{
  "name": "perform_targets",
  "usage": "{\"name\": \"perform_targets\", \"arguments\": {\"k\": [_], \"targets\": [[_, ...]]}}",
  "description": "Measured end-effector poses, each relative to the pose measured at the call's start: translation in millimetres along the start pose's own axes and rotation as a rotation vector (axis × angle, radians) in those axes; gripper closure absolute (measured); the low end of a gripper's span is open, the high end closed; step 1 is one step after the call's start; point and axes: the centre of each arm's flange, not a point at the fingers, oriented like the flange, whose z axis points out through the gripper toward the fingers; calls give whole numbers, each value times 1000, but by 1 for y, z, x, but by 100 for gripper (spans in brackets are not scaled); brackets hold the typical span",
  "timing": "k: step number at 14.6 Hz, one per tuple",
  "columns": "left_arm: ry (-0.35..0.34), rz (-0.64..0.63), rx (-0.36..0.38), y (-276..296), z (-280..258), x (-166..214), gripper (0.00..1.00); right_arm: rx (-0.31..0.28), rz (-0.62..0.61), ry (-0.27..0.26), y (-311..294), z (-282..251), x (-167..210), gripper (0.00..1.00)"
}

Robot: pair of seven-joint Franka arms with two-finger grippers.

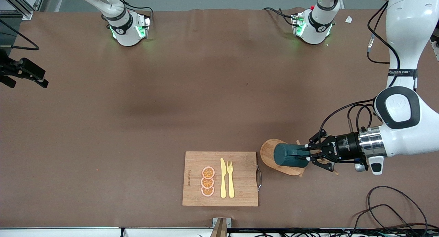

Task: Pass cup and hang on rack
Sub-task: 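Open the left gripper to release the hanging mug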

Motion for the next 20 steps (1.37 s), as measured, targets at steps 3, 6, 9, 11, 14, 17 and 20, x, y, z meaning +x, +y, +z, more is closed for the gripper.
{"name": "perform_targets", "arguments": {"k": [3,6,9,11,14,17,20], "targets": [[6,6,-8,1,-1,5,79,1,-11,0,-6,0,0,0],[18,8,-16,3,-7,15,79,1,-15,-1,-8,0,0,0],[22,14,-14,3,-5,24,79,1,-15,0,-8,0,0,0],[23,11,-15,3,-2,29,79,1,-15,0,-8,0,0,0],[27,17,-14,4,1,33,79,1,-15,0,-8,0,0,0],[29,16,-20,4,0,33,74,1,-15,-1,-8,1,0,0],[32,19,-32,6,-1,32,45,1,-14,-2,-8,1,0,0]]}}
